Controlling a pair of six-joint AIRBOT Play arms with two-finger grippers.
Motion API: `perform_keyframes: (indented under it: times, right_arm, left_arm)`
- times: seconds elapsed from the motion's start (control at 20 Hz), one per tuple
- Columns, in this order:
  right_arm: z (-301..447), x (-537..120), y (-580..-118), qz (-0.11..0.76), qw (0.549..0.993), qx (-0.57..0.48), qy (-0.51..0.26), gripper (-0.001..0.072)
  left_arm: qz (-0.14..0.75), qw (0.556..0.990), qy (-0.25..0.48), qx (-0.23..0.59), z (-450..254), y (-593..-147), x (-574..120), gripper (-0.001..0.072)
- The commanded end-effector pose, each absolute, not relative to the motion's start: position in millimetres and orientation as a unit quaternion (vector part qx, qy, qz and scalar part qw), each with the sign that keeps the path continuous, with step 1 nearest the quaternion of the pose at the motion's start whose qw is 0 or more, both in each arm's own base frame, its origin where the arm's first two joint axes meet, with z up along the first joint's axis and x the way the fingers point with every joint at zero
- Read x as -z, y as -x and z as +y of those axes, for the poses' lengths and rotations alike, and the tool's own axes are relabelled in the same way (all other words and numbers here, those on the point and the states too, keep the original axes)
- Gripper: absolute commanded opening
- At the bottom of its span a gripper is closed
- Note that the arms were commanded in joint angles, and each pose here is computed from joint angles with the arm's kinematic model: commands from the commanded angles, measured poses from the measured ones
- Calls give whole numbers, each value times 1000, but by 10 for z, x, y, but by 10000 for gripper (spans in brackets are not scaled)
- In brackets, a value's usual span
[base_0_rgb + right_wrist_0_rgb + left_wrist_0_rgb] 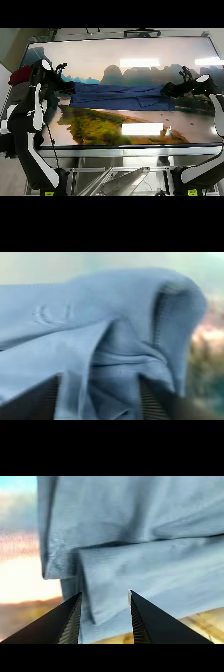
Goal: Fold the shirts.
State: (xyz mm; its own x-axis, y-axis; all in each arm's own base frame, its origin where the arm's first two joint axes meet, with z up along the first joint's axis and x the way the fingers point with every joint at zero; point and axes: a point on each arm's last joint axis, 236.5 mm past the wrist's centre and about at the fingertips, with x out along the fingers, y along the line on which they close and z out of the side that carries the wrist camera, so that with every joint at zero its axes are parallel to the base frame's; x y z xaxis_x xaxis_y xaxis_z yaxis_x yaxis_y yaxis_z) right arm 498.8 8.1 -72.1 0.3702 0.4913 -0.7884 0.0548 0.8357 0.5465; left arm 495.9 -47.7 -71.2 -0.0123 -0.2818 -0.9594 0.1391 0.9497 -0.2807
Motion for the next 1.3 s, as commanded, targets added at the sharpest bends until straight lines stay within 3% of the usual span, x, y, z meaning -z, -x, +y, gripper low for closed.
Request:
perform_keyframes:
  times: [0.0, 0.2, 0.4, 0.45, 0.5, 0.6, 0.85, 0.9, 0.95, 1.0, 1.1, 1.25]
  right_arm:
    - [-3, 377, -5023, 537, 796, -158, -229, 596]
    - [-374, 440, -4947, 548, 791, -124, -242, 598]
    - [-252, 786, -4641, 610, 730, -155, -267, 601]
    - [-188, 866, -4594, 621, 718, -165, -268, 653]
    - [-107, 919, -4582, 623, 710, -182, -275, 700]
    - [66, 951, -4598, 613, 699, -221, -294, 700]
    - [230, 1132, -4587, 620, 681, -238, -307, 698]
    - [262, 1137, -4584, 622, 680, -240, -305, 628]
    - [302, 1111, -4585, 620, 681, -250, -300, 273]
    - [339, 1054, -4587, 613, 681, -269, -296, 31]
    - [437, 839, -4627, 600, 674, -296, -313, 24]
    - [450, 344, -4734, 576, 690, -321, -298, 24]
  left_arm:
    - [705, 690, 51, 156, -511, -4891, 696, 314]
    - [706, 689, 51, 156, -508, -4884, 696, 313]
    - [698, 697, 50, 157, -513, -4892, 572, 311]
    - [692, 703, 48, 157, -512, -4907, 492, 287]
    - [681, 714, 46, 156, -511, -4939, 391, 188]
    - [658, 736, 44, 153, -483, -5009, 192, 65]
    - [611, 766, 66, 187, -748, -5086, -233, 66]
    - [597, 767, 92, 215, -939, -5108, -327, 66]
    - [579, 766, 123, 249, -1151, -5141, -434, 66]
    - [563, 763, 148, 281, -1381, -5168, -518, 65]
    - [553, 754, 166, 315, -1731, -5180, -514, 10]
    - [562, 740, 149, 338, -2251, -5145, -210, 9]
